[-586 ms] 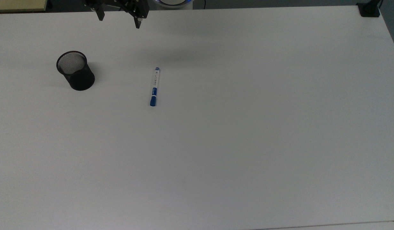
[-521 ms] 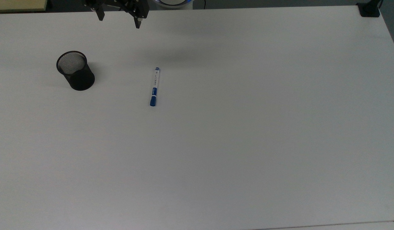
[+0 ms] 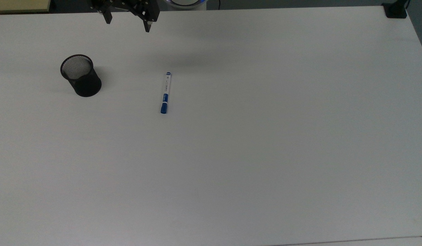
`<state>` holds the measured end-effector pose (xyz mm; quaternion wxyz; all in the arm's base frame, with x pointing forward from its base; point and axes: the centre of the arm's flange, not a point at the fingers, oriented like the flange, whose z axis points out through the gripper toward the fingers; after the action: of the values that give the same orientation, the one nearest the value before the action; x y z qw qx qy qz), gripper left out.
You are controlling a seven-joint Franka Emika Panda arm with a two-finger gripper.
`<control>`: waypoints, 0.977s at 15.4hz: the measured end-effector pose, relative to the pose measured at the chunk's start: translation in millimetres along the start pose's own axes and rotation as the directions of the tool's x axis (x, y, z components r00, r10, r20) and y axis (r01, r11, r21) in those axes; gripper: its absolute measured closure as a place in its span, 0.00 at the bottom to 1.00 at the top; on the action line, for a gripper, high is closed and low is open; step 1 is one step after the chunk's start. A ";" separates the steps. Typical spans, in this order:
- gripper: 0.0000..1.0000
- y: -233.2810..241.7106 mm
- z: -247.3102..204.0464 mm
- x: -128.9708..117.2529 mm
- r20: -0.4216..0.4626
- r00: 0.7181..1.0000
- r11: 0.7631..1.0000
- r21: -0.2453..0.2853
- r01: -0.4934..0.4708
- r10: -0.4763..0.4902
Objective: Insert the marker
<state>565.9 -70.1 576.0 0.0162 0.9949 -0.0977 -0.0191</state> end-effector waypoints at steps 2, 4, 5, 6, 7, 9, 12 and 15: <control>0.00 -1.5 7.1 4.0 0.012 1.000 1.000 -0.002 0.001 -0.001; 0.00 -6.2 24.1 13.2 0.040 0.999 1.000 -0.005 0.006 -0.006; 0.00 -10.4 35.6 19.6 0.056 0.998 1.000 -0.007 0.011 -0.010; 0.00 -15.5 48.9 28.7 0.061 0.998 1.000 -0.009 0.016 -0.016; 0.00 -21.0 61.8 38.6 0.052 0.998 1.000 -0.008 0.022 -0.022; 0.00 -37.8 94.5 58.0 0.040 0.998 0.999 -0.011 0.043 -0.043; 0.04 -58.6 150.1 76.1 0.076 0.995 0.997 -0.023 0.071 -0.069; 0.09 -63.8 179.1 80.7 0.108 0.991 0.996 -0.029 0.078 -0.075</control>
<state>650.0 -28.4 392.1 0.0269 0.9951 -0.0598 -0.0746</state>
